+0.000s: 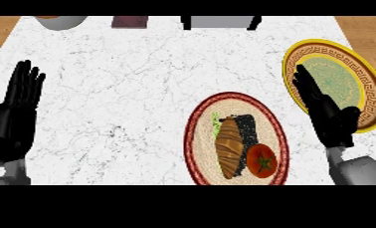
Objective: Pick the croissant from the placemat and place it in the plate
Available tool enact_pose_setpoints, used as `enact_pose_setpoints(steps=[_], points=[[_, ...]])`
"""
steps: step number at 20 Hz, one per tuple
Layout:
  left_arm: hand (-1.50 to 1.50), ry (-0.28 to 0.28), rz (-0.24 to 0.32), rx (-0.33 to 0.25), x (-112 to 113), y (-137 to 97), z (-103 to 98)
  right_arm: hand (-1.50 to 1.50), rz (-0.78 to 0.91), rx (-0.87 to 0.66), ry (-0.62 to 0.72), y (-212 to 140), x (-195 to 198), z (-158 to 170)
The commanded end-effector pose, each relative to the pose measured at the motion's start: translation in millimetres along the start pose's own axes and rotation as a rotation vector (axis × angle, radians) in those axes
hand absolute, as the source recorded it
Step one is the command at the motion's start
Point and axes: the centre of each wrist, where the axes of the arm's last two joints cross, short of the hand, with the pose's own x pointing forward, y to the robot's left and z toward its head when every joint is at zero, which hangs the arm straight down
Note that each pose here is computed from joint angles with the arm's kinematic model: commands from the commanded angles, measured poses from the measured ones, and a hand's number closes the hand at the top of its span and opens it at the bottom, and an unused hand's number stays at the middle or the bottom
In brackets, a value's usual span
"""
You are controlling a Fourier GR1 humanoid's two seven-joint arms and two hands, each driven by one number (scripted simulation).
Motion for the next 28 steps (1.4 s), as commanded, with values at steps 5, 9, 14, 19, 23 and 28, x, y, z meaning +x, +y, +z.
enact_pose_setpoints(steps=[5, 9, 14, 19, 23, 28], points=[[0.00, 0.337, -0.075, -0.035, -44, -32, 27, 1.50, -0.256, 0.351, -0.188, 73, 54, 2], [0.00, 0.429, -0.067, -0.060, -57, -27, 40, 1.50, 0.686, 0.176, -0.423, -14, 84, -19], [0.00, 0.479, -0.046, -0.071, -56, -52, 37, 1.50, 0.077, -0.015, -0.268, 69, -6, 34], [0.00, 0.465, -0.054, -0.090, -47, -77, 26, -1.50, -0.110, 0.254, -0.430, 91, -43, 73], [0.00, 0.494, -0.058, -0.090, -49, -77, 31, -1.50, 0.260, 0.353, -0.401, 40, -27, 50], [0.00, 0.489, -0.064, -0.095, -49, -72, 15, -1.50, 0.582, 0.329, -0.390, 30, 3, 31]])
